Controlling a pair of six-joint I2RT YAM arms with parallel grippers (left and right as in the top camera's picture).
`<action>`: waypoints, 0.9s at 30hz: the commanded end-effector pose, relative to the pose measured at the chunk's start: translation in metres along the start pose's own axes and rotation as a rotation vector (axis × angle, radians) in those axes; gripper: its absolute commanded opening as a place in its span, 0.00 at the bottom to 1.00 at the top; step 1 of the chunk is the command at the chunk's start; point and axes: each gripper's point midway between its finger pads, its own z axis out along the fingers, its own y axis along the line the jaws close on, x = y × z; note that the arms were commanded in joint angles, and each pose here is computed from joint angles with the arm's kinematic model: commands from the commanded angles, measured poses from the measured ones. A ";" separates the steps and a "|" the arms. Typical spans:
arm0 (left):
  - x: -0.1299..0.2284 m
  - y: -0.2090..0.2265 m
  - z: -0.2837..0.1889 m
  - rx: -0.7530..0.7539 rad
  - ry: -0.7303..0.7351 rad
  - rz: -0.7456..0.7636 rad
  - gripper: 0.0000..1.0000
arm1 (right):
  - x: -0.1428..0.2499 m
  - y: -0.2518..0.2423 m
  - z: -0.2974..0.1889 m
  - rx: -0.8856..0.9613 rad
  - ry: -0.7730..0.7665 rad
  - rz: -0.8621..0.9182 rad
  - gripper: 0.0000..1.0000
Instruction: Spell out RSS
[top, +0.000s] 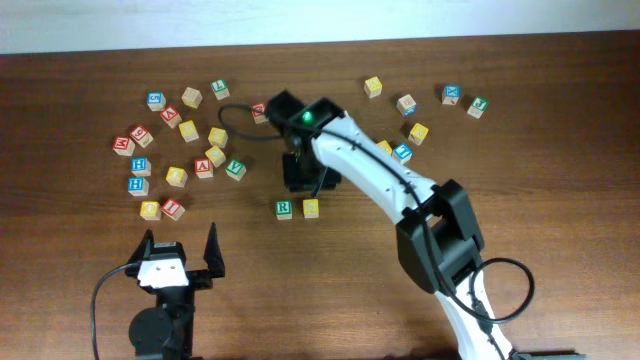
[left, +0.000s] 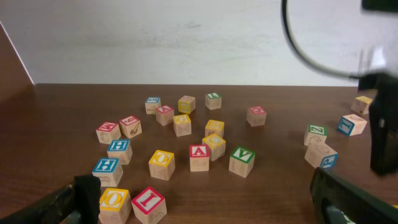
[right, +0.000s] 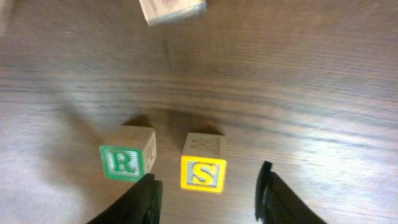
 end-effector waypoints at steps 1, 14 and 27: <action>0.002 -0.001 0.000 0.001 0.005 -0.009 0.99 | -0.030 -0.009 -0.039 -0.022 -0.099 -0.035 0.44; 0.002 -0.001 0.000 0.001 0.005 -0.009 0.99 | -0.060 -0.192 -0.155 0.063 -0.155 0.178 0.53; 0.002 -0.001 0.000 0.001 0.006 -0.009 0.99 | -0.006 -0.286 -0.185 0.018 -0.113 0.328 0.98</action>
